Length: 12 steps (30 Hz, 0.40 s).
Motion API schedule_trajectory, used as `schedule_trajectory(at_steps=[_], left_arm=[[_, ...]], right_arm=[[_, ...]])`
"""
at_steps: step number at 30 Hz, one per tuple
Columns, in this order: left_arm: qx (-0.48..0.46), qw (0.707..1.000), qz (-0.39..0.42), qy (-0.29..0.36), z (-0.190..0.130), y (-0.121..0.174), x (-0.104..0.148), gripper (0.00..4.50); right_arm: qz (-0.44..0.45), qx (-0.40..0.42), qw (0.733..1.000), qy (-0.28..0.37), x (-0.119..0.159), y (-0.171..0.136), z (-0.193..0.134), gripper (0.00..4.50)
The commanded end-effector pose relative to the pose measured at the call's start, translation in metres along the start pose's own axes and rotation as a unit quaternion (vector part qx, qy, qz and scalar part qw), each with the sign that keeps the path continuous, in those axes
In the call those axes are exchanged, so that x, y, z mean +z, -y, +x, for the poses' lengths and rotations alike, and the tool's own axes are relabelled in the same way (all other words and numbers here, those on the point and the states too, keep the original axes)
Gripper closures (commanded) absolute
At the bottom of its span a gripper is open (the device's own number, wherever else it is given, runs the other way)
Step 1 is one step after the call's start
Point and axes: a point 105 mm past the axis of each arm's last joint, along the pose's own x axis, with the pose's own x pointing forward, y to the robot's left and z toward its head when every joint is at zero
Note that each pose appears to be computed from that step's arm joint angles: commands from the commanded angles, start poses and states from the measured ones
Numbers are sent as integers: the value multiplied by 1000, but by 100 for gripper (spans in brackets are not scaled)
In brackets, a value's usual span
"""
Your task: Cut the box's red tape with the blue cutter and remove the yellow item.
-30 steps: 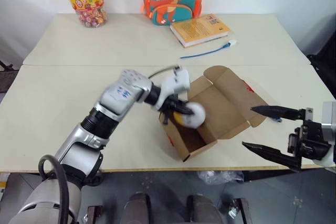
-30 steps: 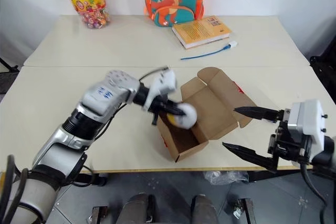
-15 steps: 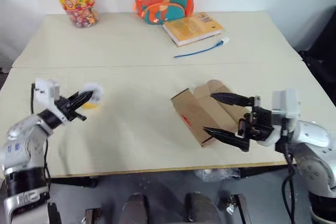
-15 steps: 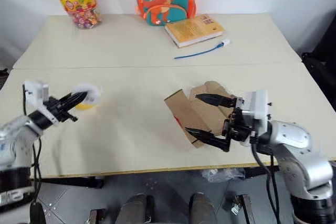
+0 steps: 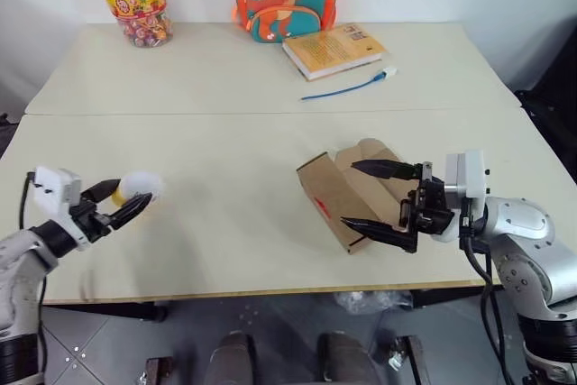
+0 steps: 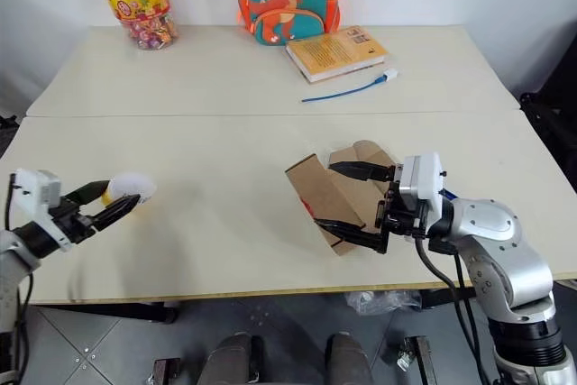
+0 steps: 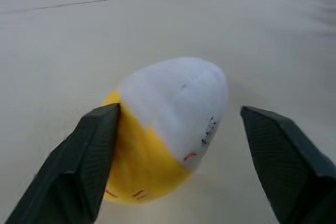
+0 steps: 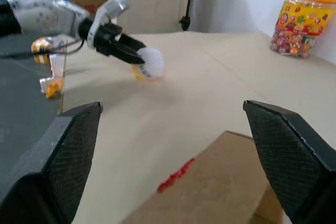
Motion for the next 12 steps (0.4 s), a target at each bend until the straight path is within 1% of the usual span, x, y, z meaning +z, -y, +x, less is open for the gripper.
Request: schedule_trajectory(at_steps=[1, 2, 3, 5, 8, 10, 12], left_arm=[[-12, 998, 52, 13, -23, -5, 23, 80], [-19, 998, 66, -5, -31, -4, 21, 80], [-14, 995, 100, -23, -39, -4, 20, 80], [-10, 989, 141, -34, -48, -4, 19, 80], [-3, 992, 110, -58, -80, -4, 2, 80], [22, 993, 106, -55, -87, -8, -3, 80], [28, 994, 99, -48, -86, -5, -4, 80]], right_arm=[[-24, -6, 1000, -2, 9, 7, -10, 0], [-26, -6, 1000, -9, 9, 8, -13, 0], [-29, -5, 999, -15, 9, 8, -16, 0], [-32, -5, 999, -20, 11, 9, -20, 0], [-36, 3, 998, -44, 14, 5, -30, 0], [-47, 15, 997, -67, 8, 2, -35, 0], [-52, 17, 996, -76, 3, 1, -37, 0]])
